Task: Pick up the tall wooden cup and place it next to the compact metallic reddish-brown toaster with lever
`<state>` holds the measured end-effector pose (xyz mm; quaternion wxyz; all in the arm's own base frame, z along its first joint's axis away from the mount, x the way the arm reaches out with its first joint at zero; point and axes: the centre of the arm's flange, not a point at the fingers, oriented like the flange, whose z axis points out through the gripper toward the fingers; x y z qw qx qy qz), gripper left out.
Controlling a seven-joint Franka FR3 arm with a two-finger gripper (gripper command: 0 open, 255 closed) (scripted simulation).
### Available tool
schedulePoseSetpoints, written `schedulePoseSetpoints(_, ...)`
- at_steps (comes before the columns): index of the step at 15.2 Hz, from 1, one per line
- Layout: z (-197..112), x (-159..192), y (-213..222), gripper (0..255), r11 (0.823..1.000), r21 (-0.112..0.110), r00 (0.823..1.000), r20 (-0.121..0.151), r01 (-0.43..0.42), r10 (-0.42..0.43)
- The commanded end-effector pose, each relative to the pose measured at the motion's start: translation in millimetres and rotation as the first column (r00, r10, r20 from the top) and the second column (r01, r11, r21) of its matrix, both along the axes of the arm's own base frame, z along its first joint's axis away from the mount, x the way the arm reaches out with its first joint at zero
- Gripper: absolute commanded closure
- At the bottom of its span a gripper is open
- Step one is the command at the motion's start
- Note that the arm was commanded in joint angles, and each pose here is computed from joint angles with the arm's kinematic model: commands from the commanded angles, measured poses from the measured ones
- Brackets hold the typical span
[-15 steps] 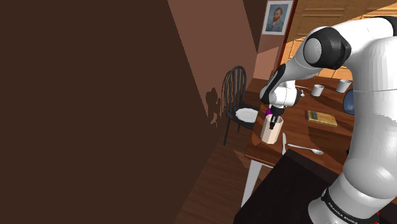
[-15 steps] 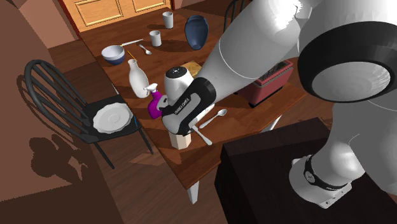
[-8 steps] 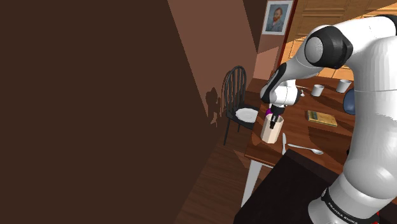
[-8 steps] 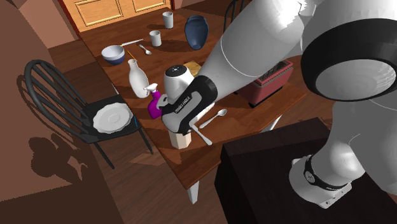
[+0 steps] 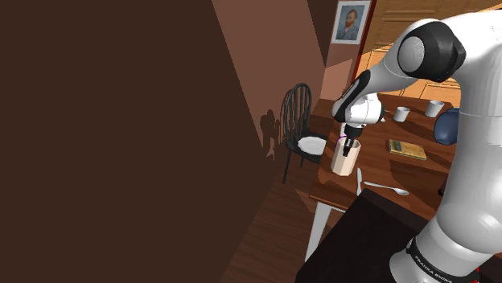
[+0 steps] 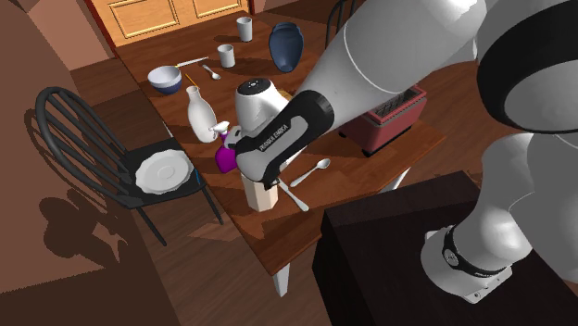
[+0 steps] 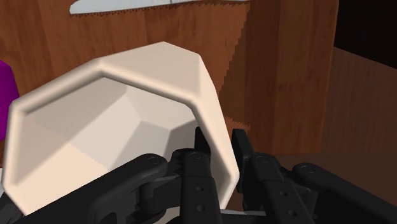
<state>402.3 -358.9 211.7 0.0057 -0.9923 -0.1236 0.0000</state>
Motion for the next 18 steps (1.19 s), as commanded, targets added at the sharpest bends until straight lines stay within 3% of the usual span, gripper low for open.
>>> schedulePoseSetpoints(1, 11, -1, 1, 255, 1.0, 0.0, 1.0, 0.0, 0.0, 0.0)
schedulePoseSetpoints(18, 101, -1, 1, 255, 1.0, 0.0, 1.0, 0.0, 0.0, 0.0)
